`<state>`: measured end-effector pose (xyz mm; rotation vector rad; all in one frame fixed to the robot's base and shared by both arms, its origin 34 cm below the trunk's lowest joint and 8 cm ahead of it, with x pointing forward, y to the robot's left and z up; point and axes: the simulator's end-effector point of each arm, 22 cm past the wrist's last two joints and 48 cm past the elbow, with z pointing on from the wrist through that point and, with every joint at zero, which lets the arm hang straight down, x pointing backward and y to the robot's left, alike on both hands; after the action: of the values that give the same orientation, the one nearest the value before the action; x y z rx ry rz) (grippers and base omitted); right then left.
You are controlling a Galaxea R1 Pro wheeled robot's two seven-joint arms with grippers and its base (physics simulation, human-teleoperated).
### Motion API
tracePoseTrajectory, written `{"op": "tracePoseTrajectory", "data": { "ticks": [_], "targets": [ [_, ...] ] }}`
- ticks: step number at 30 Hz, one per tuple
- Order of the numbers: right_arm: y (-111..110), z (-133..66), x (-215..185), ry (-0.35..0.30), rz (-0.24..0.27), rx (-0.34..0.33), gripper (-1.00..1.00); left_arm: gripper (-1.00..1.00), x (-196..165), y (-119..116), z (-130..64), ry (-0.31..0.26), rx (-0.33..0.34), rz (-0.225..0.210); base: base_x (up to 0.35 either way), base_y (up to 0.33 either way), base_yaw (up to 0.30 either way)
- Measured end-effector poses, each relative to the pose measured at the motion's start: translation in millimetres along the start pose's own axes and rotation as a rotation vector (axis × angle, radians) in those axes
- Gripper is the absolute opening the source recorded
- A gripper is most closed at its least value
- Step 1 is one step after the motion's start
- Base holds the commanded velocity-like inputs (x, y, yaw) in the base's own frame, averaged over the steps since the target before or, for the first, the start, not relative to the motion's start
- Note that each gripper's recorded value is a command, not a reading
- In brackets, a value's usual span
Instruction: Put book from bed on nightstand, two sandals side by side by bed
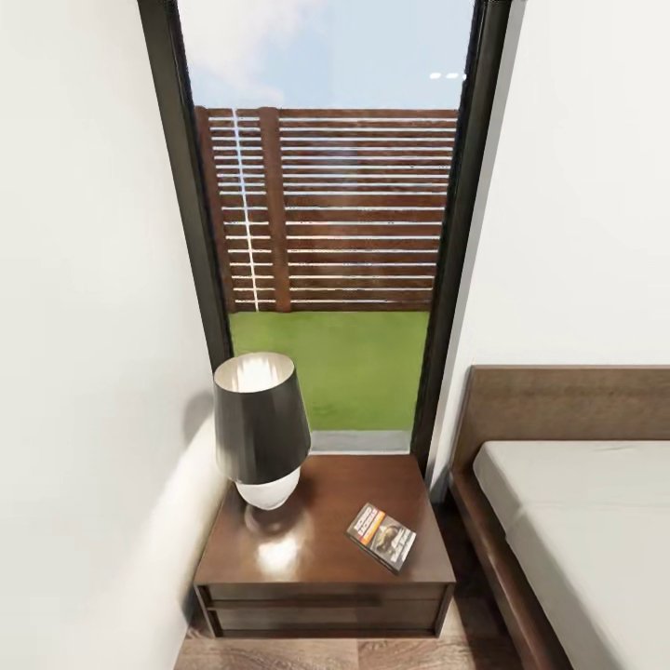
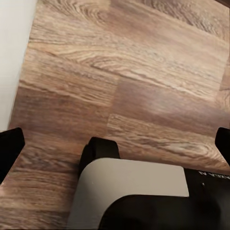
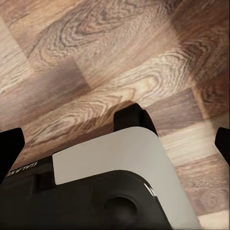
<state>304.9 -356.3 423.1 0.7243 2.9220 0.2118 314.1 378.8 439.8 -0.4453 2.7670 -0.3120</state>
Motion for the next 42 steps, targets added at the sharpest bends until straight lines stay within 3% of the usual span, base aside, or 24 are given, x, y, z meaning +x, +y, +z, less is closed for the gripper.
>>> {"op": "tracePoseTrajectory", "data": {
  "ticks": [8,14,42],
  "targets": [
    [-1.4,-13.8,0.5,0.004,0.001,0.019,1.00,1.00,12.5,22.8,-12.6,0.033,-0.152,-0.009,0.000,0.000,0.000],
    [0.5,-23.9,-0.4,0.005,0.001,0.022,1.00,1.00,19.0,18.7,-18.1,0.047,-0.211,-0.012,0.000,0.000,0.000],
    [8.0,-69.5,-4.9,0.008,-0.003,0.030,1.00,1.00,12.0,-3.4,-56.2,0.056,-0.228,-0.015,0.000,0.000,0.000]
  ]
}}
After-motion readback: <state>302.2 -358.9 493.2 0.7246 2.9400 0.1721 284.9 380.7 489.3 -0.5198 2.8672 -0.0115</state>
